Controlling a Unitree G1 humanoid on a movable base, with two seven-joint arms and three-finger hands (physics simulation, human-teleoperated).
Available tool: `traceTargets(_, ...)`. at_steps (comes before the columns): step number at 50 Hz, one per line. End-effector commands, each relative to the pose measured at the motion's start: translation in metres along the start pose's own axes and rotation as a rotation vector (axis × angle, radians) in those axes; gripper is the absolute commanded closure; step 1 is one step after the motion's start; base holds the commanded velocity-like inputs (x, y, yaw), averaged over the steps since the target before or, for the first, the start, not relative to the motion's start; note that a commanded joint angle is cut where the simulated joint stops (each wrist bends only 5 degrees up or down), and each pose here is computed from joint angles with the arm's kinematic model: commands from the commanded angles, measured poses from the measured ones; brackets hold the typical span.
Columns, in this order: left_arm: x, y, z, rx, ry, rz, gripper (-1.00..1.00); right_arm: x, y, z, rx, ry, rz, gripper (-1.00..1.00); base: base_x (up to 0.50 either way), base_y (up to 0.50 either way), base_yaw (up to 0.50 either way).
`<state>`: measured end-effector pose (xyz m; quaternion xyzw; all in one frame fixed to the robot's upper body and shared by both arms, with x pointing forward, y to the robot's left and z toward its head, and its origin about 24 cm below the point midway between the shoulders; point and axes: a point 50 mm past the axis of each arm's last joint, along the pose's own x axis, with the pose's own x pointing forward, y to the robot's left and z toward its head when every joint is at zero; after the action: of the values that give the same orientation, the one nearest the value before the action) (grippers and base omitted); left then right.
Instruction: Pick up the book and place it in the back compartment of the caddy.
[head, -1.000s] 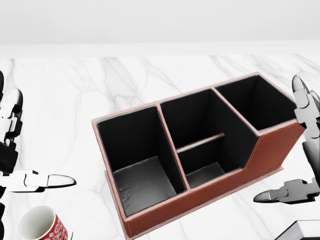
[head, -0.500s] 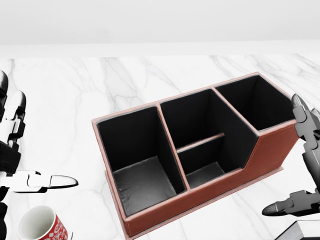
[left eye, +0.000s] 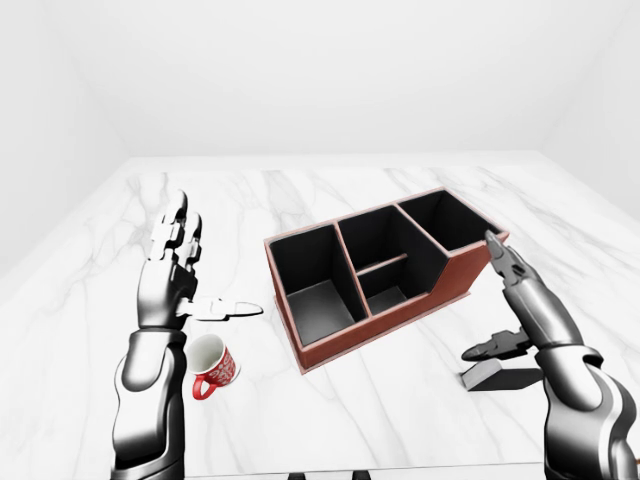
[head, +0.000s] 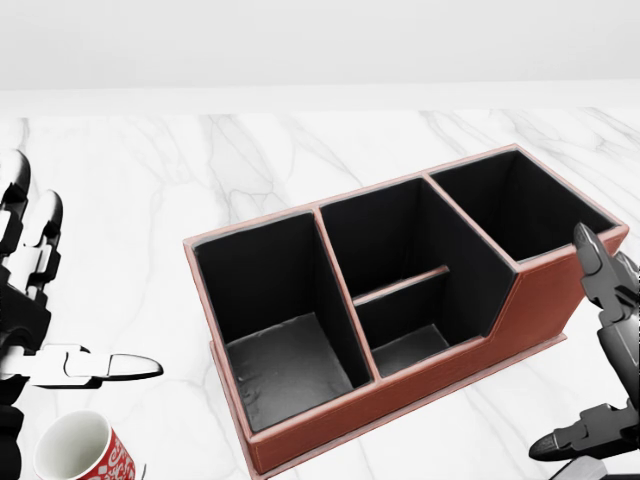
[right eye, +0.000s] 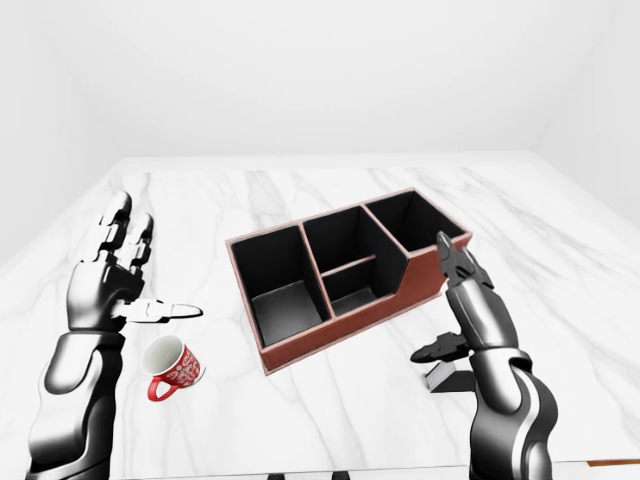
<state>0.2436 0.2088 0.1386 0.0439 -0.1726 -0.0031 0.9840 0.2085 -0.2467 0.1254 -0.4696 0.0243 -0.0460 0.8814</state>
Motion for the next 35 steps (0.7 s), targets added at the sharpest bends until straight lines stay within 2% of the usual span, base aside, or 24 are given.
traceTargets(1, 0.0, -0.001, -0.004, 0.0, 0.017, -0.002, -0.98, -0.002, 0.006, -0.005, -0.004, 0.031, 0.038, -1.0, 0.0, 0.0, 0.0)
traceTargets(35, 0.0, 0.0, -0.005, 0.003, 0.021, -0.002, -0.98, -0.011, 0.017, -0.024, -0.042, 0.142, 0.118, -1.0, 0.0, 0.0, 0.0)
